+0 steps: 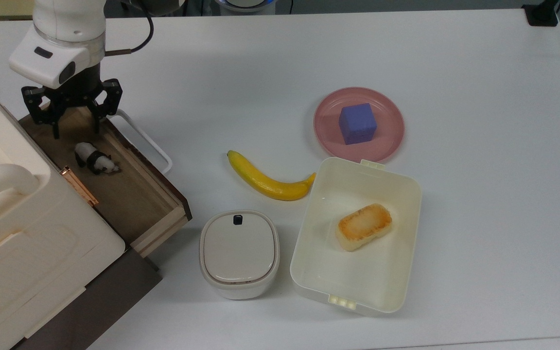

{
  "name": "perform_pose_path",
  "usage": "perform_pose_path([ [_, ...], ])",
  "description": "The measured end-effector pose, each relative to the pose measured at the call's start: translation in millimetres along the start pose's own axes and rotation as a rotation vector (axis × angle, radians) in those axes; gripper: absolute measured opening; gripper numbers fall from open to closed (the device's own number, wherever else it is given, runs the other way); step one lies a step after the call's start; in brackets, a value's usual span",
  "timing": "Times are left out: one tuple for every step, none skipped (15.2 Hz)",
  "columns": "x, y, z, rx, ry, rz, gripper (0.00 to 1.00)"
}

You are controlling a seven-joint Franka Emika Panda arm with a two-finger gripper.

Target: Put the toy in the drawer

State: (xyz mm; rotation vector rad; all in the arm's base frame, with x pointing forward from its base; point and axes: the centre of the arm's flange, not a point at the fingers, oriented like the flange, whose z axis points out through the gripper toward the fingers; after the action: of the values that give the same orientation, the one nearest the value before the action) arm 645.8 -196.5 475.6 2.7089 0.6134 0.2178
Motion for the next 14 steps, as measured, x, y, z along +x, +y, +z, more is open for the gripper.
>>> perform_pose_path([
  [0, 0, 0, -0.001, 0.001, 0.003, 0.66],
  [1, 1, -2, -0.003, 0.004, 0.016, 0.66],
  [2, 2, -7, -0.008, 0.01, 0.037, 0.66],
  [4, 3, -15, -0.015, 0.022, 0.06, 0.66],
  [7, 1, -30, -0.021, 0.037, 0.087, 0.66],
  [8, -5, -39, -0.009, 0.024, 0.099, 0.66],
  [10, -14, -48, 0.017, 0.003, 0.11, 0.66],
  [13, -23, -57, 0.051, -0.005, 0.126, 0.66],
  [16, -34, -65, 0.092, -0.011, 0.142, 0.67],
  [19, -44, -72, 0.132, -0.023, 0.156, 0.67],
  [21, -53, -77, 0.167, -0.048, 0.164, 0.68],
  [23, -63, -80, 0.197, -0.08, 0.164, 0.72],
  [27, -80, -82, 0.239, -0.119, 0.164, 0.72],
  [33, -98, -83, 0.288, -0.144, 0.183, 0.74],
])
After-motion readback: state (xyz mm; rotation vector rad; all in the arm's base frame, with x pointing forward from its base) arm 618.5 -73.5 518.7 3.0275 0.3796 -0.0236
